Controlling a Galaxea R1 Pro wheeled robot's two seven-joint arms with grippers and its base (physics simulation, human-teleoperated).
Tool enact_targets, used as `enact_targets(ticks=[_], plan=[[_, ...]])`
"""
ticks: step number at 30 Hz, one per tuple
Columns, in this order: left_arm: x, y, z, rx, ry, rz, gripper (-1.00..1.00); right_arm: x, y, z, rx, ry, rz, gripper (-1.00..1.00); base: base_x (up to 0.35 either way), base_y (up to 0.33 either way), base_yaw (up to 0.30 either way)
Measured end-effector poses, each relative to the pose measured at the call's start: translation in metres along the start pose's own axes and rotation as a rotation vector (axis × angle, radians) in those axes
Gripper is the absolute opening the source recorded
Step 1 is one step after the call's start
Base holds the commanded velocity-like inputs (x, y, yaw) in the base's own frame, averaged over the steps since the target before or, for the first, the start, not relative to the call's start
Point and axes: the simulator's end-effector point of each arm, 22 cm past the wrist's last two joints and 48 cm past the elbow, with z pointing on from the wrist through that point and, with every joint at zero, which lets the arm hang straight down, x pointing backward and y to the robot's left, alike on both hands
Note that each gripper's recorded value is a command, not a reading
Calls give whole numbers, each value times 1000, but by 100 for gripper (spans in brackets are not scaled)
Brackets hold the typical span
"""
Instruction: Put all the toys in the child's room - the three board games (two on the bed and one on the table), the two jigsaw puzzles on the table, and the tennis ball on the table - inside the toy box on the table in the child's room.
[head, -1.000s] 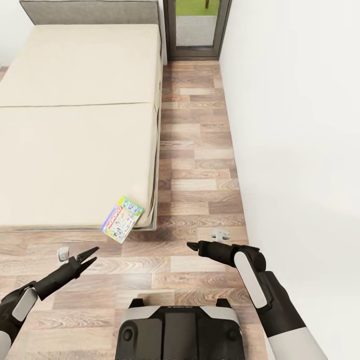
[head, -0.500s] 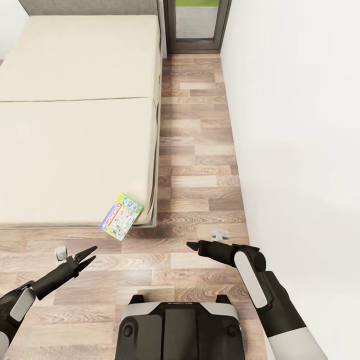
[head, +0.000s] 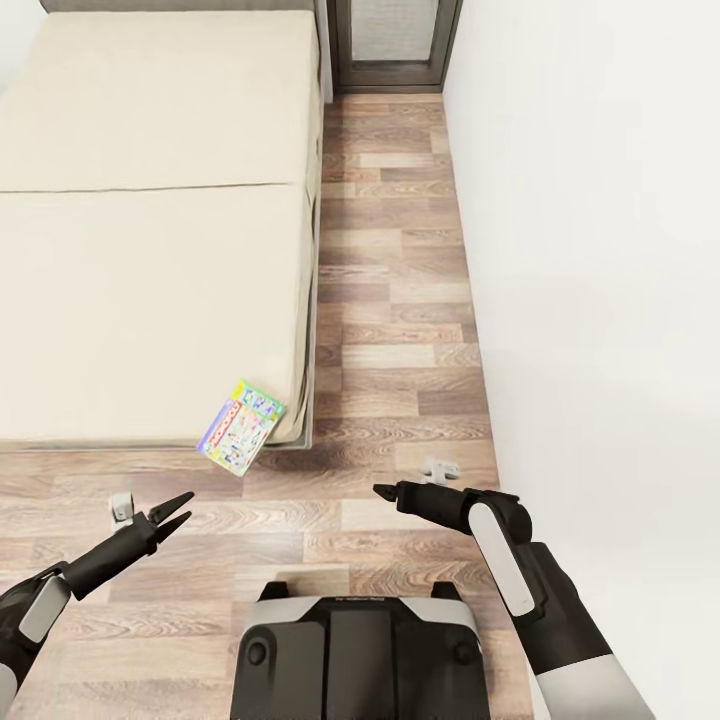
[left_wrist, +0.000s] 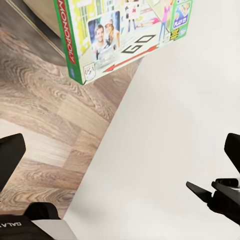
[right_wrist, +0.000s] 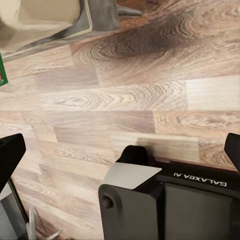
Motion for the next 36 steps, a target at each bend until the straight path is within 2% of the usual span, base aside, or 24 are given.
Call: enact_targets(ticks=[15,29,36], plan=[[6,14,0,-24,10,-16,100,7,-7,7,6,17,10,100,0,0,0],[12,26,1,-46,20,-33,100,0,-8,-4,53,33,-26,100,0,0,0],[15,31,2,-52,26,-40,100,-11,10,-13,58,5,-46,100,0,0,2]])
